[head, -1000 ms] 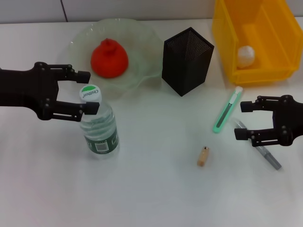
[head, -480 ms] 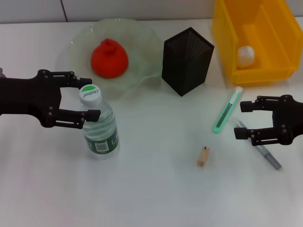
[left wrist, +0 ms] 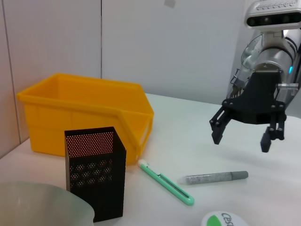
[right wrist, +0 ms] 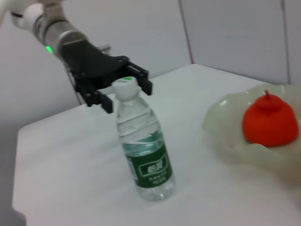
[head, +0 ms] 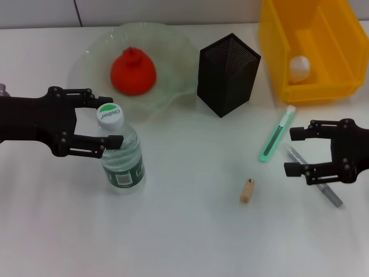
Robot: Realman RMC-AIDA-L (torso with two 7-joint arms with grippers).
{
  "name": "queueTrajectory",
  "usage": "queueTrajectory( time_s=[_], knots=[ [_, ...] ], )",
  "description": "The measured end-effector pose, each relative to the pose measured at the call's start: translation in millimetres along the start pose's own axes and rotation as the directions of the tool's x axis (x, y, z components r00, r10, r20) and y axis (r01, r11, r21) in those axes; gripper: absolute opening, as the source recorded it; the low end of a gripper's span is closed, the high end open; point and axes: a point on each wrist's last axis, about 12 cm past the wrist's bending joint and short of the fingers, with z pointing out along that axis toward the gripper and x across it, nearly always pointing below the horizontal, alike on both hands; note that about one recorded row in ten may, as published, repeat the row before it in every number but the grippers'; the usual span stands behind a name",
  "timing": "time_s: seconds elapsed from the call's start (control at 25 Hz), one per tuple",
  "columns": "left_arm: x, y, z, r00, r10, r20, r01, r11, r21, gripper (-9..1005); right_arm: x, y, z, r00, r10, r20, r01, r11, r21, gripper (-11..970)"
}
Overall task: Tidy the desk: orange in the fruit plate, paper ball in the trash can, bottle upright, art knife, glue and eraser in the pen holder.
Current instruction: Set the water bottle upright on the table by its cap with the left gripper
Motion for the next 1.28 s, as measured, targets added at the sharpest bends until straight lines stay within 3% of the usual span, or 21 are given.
queueTrajectory(
  time_s=[0.4,0.72,0.96,1.28],
  knots=[
    [0.5,0.0,1.4,1.000,-0.005,0.003,0.005,1.000,0.005,816,4.4,6.3,3.0,0.997,-0.066,0.044,0.067,0.998,-0.020,826],
    [2.7,0.4,3.6,1.000,-0.008,-0.015,0.008,1.000,-0.002,723,4.6,6.1,1.7,0.997,-0.063,0.053,0.063,0.998,-0.011,825],
    [1.4,0.4,5.8,1.000,-0.001,-0.023,0.001,1.000,0.001,552,4.6,6.0,1.5,0.997,-0.055,0.054,0.056,0.998,-0.010,825],
    [0.0,0.8,5.9,1.000,0.004,-0.022,-0.004,1.000,0.003,529,4.5,5.8,1.0,0.997,-0.054,0.055,0.054,0.999,-0.008,825]
  ],
)
